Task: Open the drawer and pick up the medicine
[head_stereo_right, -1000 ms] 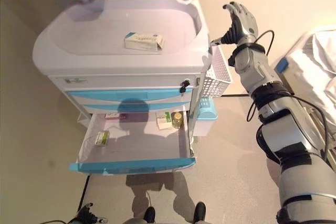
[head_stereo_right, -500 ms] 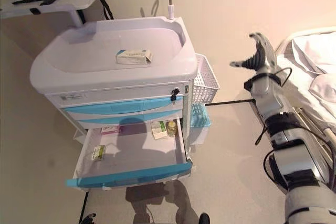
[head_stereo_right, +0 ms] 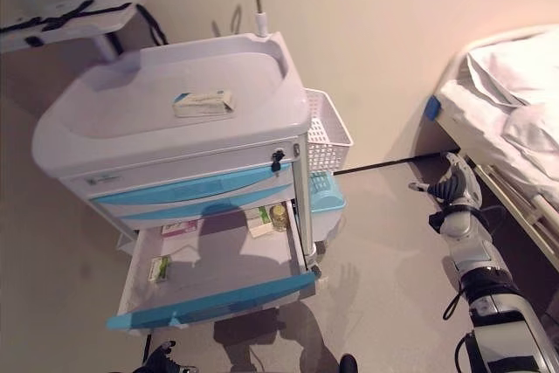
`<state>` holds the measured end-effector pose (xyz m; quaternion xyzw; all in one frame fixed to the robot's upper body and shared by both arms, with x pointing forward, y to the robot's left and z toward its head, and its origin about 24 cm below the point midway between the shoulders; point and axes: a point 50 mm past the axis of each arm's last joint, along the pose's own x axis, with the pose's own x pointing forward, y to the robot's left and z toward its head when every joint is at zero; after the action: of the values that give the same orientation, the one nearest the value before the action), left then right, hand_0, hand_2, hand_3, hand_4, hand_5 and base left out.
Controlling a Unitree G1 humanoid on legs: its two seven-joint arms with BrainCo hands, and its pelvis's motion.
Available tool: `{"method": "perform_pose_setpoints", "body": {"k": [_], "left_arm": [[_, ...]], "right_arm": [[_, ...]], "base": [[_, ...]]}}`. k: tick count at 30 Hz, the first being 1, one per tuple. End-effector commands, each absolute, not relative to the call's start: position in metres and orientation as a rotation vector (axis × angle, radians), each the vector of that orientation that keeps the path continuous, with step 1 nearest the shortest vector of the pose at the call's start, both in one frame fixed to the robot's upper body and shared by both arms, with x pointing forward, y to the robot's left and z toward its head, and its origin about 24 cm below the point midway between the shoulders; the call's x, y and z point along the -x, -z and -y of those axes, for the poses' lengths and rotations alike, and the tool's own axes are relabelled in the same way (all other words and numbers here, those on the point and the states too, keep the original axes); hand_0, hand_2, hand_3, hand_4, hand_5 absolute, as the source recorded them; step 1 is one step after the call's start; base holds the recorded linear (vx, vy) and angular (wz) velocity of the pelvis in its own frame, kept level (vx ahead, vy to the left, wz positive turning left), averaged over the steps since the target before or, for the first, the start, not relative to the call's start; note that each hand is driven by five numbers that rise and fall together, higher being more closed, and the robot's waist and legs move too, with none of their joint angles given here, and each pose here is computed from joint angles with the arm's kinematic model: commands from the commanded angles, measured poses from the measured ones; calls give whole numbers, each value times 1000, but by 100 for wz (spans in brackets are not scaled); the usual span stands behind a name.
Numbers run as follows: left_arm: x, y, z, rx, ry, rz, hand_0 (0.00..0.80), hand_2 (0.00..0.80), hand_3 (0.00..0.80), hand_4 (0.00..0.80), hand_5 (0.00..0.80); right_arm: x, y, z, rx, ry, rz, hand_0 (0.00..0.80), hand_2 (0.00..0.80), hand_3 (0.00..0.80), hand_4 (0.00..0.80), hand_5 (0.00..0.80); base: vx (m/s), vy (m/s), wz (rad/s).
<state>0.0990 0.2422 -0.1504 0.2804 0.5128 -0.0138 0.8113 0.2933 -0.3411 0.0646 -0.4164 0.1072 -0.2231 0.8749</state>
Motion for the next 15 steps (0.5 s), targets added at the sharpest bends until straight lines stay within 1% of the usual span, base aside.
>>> {"method": "perform_pose_setpoints", "body": {"k": [1,4,5,6,8,9,13,14,15], "left_arm": [[-116,143,-258,-690,69,-1058,0,0,0,0,0],[-120,141,-257,-697,88,-1046,0,0,0,0,0],[-127,139,-254,-704,122,-1024,0,0,0,0,0],[-127,139,-254,-705,124,-1025,0,0,0,0,0],[-133,137,-254,-728,161,-1008,0,0,0,0,0],[-133,137,-254,-729,162,-1008,0,0,0,0,0],[-149,130,-257,-776,194,-976,0,0,0,0,0],[-149,130,-258,-777,194,-976,0,0,0,0,0],[-155,127,-260,-790,196,-960,0,0,0,0,0]], "right_arm": [[-290,-62,341,794,492,-200,0,0,0,0,0],[-282,-52,344,782,494,-235,0,0,0,0,0],[-271,-41,347,767,497,-277,0,0,0,0,0],[-270,-40,347,766,498,-278,0,0,0,0,0],[-258,-28,349,741,500,-318,0,0,0,0,0],[-257,-28,349,741,500,-319,0,0,0,0,0],[-236,1,344,670,481,-419,0,0,0,0,0],[-236,1,344,669,481,-419,0,0,0,0,0],[-226,15,345,637,481,-484,0,0,0,0,0]], "base": [[14,-5,-5],[0,0,0],[0,0,0],[0,0,0],[0,0,0],[20,10,-4],[-3,0,-5],[-8,-5,-9],[-1,-3,-10]]}}
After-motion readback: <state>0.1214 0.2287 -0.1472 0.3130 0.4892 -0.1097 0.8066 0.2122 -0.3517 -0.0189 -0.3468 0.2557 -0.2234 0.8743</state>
